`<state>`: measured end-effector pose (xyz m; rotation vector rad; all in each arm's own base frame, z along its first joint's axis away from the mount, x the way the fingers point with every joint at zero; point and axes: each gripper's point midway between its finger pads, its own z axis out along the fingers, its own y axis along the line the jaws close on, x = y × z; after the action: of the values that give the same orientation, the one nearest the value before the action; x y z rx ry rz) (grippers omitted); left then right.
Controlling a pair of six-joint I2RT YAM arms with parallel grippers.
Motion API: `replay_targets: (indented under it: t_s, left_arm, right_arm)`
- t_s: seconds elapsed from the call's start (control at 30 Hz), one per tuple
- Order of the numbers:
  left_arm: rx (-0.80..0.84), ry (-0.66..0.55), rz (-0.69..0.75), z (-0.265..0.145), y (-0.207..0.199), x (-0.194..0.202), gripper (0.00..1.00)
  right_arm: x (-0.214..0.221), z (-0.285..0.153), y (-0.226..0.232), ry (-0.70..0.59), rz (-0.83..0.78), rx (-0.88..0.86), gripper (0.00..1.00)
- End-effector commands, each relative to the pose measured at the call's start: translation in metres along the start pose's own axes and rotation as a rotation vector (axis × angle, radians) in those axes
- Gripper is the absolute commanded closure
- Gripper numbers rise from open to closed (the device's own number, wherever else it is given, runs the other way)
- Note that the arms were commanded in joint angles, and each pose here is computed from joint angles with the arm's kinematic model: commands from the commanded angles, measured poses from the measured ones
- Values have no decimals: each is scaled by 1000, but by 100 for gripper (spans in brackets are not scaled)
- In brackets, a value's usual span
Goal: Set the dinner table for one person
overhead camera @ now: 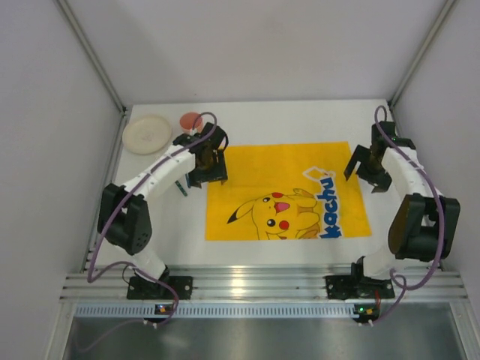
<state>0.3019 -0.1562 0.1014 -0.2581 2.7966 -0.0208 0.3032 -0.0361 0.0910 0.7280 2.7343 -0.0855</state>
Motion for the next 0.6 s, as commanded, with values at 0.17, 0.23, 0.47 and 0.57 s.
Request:
replay_targets:
  t_s: [0.17, 0.23, 0.47, 0.57]
  left_arm:
    - [-54, -323, -85, -45, 20, -142, 27]
    - [-37, -355, -132, -44, 22, -174, 27]
    - [-32, -455, -300, -23, 53, -252, 30]
    - [-28, -456, -318, -7, 54, -269, 31]
  right_arm:
    - [-16, -67, 37, -134, -27, -180, 8]
    - [-11, -69, 36, -127, -41, -180, 9]
    - [3, -68, 27, -107, -64, -160, 9]
    - [5, -66, 25, -96, -67, -144, 9]
